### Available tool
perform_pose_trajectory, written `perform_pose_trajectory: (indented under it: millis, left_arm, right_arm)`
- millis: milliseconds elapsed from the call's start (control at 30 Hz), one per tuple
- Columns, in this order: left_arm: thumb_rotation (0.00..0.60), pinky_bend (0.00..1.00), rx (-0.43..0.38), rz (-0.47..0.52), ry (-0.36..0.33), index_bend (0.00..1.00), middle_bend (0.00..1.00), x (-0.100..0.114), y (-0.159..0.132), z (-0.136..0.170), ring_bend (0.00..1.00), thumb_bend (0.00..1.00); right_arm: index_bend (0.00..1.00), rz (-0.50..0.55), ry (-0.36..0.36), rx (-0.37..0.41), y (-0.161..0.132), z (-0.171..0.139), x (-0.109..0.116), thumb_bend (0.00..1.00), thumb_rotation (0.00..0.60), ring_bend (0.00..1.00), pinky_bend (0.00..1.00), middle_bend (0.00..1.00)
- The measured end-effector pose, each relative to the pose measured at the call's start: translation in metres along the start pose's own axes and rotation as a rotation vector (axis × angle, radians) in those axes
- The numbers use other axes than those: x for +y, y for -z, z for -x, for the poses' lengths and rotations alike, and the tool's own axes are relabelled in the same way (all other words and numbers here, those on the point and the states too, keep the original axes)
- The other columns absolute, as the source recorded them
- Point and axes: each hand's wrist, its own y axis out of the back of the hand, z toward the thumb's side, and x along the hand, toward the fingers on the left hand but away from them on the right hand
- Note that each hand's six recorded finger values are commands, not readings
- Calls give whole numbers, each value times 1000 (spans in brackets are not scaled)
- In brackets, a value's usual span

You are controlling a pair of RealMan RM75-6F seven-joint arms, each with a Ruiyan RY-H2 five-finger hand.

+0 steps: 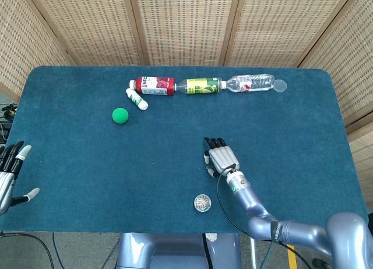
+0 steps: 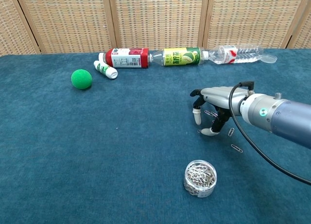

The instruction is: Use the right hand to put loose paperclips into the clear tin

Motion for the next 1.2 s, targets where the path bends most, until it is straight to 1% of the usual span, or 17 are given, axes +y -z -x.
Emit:
perform_pose_trajectory:
  millis: [267,533,867,1033,1200]
  left_arm:
    - [600,0,2,3,2,0,0,0,1,-1,0,0]
    - [600,0,2,2,2,0,0,0,1,-1,0,0]
    - [600,0,1,-2,5,0,0,-1,1,-2,0,0]
    - [600,0,2,-3,6,0,0,-2,1,-2,0,0]
    - [600,0,2,-2,7,0,0,-2,1,-3,0,0]
  right_arm:
    - [509,-8,-15,-7,0,4,-5,326,600,0,0,0]
    - [513,-17,-15,-16,3,5,-5,344,600,0,0,0]
    - [518,-27,-35,-20,7,6,-13,345,600,0,0,0]
    - [558,-30,-37,-22,8,7,-14,352,600,0,0,0]
    - [595,-35,-41,-23,9,7,-16,412,600,0,0,0]
